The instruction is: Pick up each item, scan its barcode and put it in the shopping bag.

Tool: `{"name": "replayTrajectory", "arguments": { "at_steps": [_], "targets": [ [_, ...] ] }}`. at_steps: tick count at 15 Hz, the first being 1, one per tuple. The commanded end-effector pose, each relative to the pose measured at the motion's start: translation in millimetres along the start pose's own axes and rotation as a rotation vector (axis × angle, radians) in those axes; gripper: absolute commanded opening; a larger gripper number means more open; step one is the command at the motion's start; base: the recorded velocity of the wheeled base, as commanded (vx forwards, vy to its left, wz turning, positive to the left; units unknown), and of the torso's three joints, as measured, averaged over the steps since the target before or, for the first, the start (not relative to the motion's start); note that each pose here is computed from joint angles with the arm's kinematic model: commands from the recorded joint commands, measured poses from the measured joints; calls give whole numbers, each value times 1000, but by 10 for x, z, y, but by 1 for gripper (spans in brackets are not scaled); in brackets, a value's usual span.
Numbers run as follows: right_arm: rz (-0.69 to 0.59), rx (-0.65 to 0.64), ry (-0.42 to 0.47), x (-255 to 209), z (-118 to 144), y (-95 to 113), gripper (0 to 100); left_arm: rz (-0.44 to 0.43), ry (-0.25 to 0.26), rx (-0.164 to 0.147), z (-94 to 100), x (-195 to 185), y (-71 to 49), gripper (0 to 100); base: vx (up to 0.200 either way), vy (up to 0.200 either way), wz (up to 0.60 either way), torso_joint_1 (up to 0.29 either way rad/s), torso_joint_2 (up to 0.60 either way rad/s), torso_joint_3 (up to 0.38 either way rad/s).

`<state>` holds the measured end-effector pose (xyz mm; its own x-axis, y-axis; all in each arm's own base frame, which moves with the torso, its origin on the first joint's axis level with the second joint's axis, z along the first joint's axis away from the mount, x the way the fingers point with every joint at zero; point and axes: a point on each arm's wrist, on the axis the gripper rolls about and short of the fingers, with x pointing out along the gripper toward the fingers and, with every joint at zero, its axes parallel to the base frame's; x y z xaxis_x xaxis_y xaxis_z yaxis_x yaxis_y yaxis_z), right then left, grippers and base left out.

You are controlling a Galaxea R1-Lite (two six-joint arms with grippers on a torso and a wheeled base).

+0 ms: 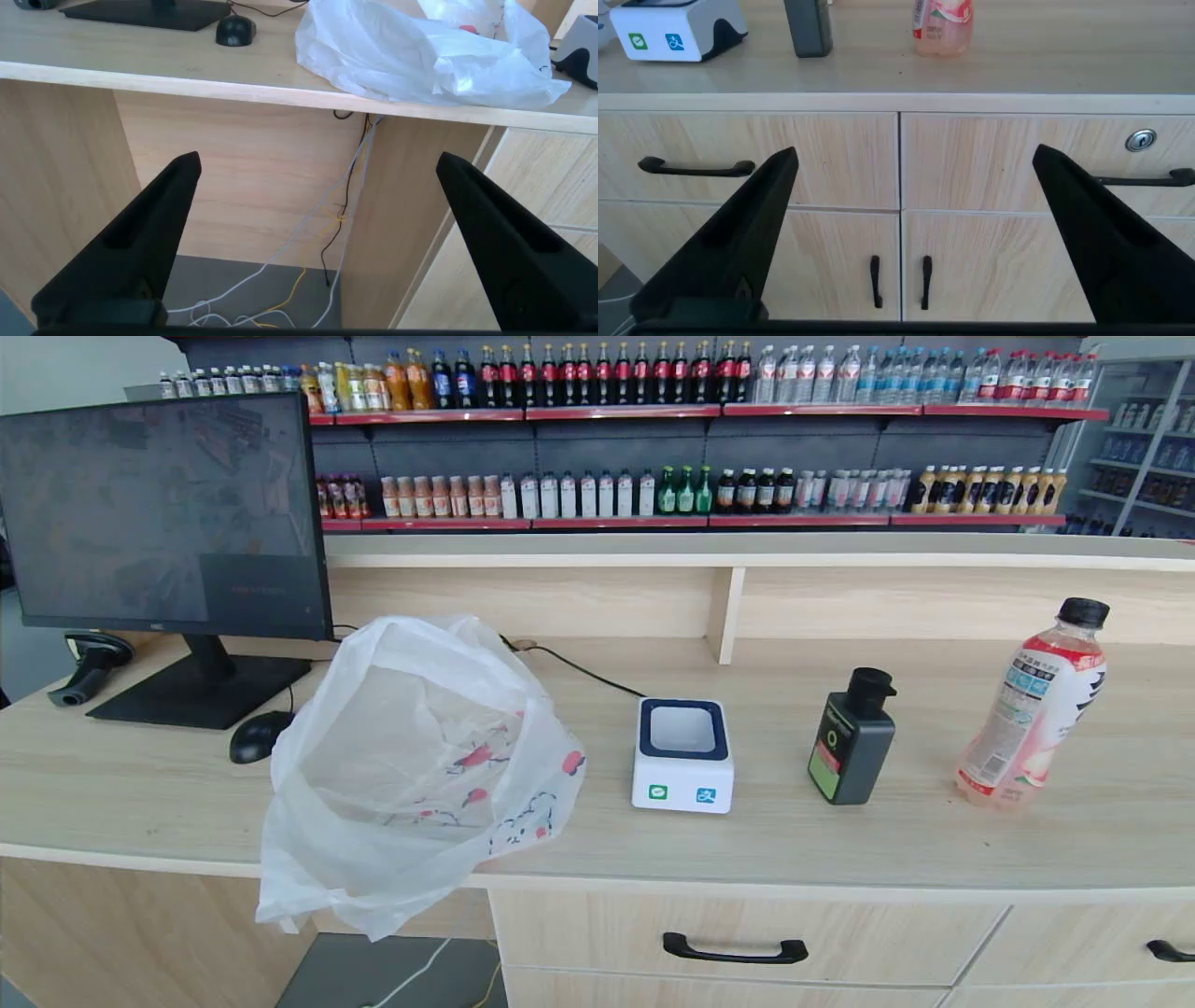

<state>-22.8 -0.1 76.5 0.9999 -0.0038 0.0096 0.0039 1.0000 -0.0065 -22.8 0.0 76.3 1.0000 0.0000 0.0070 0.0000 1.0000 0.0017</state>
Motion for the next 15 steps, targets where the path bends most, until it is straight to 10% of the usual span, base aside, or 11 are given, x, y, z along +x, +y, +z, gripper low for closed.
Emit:
{"name": "replayTrajectory", "arguments": {
  "at_steps": [1,8,15],
  "targets": [
    [5,-4,-46,-25,100,0,100,0,-1,0,0,0,0,100,0,0,0,0,0,0],
    [85,-39,-111,63,680,5,100,0,-1,0,0,0,0,100,0,0,0,0,0,0],
    [172,-24,-322,1313,1362,141,100,0,-1,0,0,0,0,100,0,0,0,0,0,0]
  ]
}}
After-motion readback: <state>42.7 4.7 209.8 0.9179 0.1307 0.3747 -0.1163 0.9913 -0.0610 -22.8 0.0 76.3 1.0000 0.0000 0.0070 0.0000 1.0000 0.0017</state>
